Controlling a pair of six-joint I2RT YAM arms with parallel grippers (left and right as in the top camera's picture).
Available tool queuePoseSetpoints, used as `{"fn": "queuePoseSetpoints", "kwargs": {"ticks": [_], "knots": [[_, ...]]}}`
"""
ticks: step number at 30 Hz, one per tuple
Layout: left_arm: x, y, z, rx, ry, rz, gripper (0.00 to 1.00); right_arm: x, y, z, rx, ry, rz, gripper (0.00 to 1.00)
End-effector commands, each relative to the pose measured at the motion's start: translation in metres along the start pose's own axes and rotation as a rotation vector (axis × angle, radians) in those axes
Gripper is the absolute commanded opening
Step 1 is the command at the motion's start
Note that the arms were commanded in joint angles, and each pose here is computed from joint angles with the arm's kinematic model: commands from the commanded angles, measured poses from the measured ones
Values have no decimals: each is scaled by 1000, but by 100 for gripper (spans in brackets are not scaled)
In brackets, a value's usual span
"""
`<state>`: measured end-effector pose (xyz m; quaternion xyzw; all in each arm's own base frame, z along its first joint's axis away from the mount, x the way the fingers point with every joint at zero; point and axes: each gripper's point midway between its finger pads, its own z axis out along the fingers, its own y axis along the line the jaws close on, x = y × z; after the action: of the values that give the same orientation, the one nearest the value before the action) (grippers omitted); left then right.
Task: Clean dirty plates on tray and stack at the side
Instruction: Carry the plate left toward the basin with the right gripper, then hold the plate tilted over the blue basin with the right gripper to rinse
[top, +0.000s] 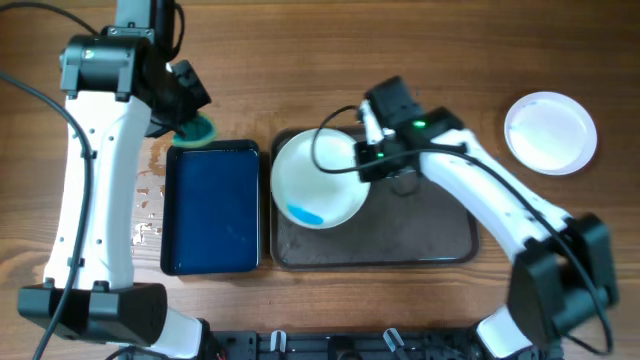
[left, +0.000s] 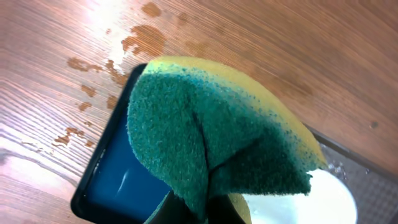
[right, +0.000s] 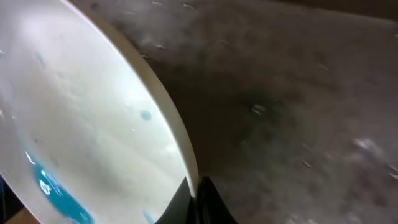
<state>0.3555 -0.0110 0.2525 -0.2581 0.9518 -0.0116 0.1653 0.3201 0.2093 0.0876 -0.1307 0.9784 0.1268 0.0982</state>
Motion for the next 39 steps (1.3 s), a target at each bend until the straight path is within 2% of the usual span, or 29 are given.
{"fn": "queuePoseSetpoints", "kwargs": {"ticks": [1,7,13,19,24,30,39], "knots": [[-14,17,-5,-10,-29,-37,4,-35,36,-5,7,-43,-80,5],[-33,60,-4,-53,-42,-135,4,-72,79,-4,78,-82,-217,4],[-54,135,-6,-108,-60,-350,4,-96,107,-17,244,-231,-375,5],[-58,179,-9,16,-27,-522,4,-108,124,-40,452,-359,-541,5],[-61,188,-11,35,-37,-546,4,-115,160,-72,698,-512,-754,4],[-66,189,-10,39,-59,-544,4,-105,235,-106,830,-694,-977,4],[-71,210,-10,33,-80,-620,4,-102,271,-142,979,-799,-1074,5]]}}
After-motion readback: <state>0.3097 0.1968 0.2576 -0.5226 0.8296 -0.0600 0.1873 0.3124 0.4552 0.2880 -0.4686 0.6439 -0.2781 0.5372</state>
